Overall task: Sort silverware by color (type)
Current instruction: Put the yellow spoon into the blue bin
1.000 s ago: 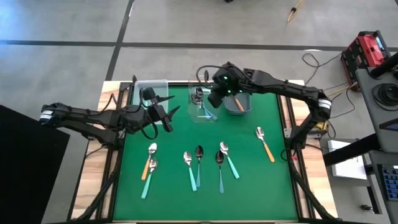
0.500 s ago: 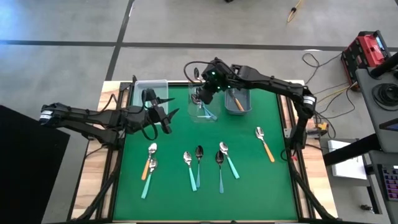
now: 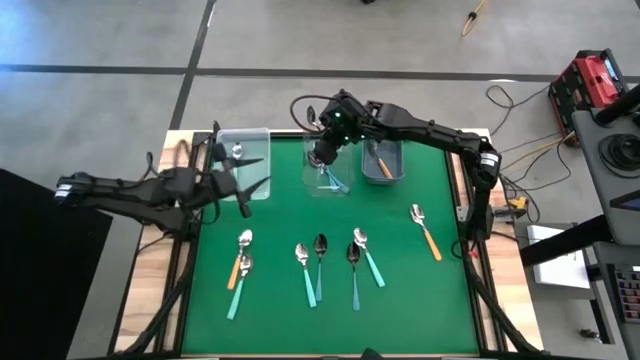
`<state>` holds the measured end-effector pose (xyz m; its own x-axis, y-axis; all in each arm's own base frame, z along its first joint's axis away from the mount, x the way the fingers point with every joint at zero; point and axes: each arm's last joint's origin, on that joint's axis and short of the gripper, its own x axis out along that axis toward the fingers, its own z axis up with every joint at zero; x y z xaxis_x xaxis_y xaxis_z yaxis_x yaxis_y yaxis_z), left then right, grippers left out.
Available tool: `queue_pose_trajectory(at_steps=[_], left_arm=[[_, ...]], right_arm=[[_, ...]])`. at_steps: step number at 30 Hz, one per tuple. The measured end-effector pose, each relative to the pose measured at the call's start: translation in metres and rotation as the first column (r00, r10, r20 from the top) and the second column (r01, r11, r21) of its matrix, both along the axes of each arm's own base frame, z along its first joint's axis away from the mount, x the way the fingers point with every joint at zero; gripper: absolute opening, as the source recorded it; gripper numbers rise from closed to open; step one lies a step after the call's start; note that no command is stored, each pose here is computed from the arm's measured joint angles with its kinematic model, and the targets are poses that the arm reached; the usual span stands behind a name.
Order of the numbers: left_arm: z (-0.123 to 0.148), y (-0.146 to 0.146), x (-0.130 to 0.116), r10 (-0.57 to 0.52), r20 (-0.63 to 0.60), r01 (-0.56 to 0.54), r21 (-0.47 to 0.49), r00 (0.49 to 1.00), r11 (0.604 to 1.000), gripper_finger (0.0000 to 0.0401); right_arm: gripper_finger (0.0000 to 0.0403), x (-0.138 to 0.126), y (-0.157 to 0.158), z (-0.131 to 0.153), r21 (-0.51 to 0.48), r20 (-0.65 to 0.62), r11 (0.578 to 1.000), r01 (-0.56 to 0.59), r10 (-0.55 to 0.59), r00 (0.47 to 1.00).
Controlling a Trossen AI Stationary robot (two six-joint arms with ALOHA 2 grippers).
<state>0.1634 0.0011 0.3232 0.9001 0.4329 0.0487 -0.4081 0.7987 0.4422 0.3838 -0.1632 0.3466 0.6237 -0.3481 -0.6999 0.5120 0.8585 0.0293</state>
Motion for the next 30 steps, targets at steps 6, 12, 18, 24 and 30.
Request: queue_pose_trajectory(at_steps=[6, 12, 18, 24, 30], left_arm=[[0.004, 0.002, -0.02, 0.001, 0.119, 0.001, -0.016, 0.993, 1.0, 0.0197], [0.005, 0.002, -0.028, 0.001, 0.156, 0.004, -0.031, 0.988, 1.0, 0.0197], [0.005, 0.002, -0.029, 0.001, 0.16, 0.004, -0.031, 0.987, 0.999, 0.0197], [0.006, 0.002, -0.028, 0.001, 0.159, 0.004, -0.032, 0.987, 0.999, 0.0197], [0.006, 0.002, -0.028, 0.001, 0.16, 0.004, -0.032, 0.987, 0.999, 0.0197]], right_arm=[[0.0043, -0.002, -0.005, 0.0, 0.005, 0.004, 1.0, 0.022, -0.022, 1.0], [0.0043, -0.005, -0.011, 0.0, -0.014, -0.004, 0.998, 0.057, -0.057, 0.998], [0.0043, -0.008, -0.015, -0.001, -0.013, -0.013, 0.997, 0.07, -0.071, 0.997], [0.0043, -0.009, -0.015, -0.002, -0.006, -0.033, 0.997, 0.071, -0.072, 0.997], [0.0043, -0.011, -0.014, -0.004, -0.011, -0.064, 0.996, 0.085, -0.085, 0.994]])
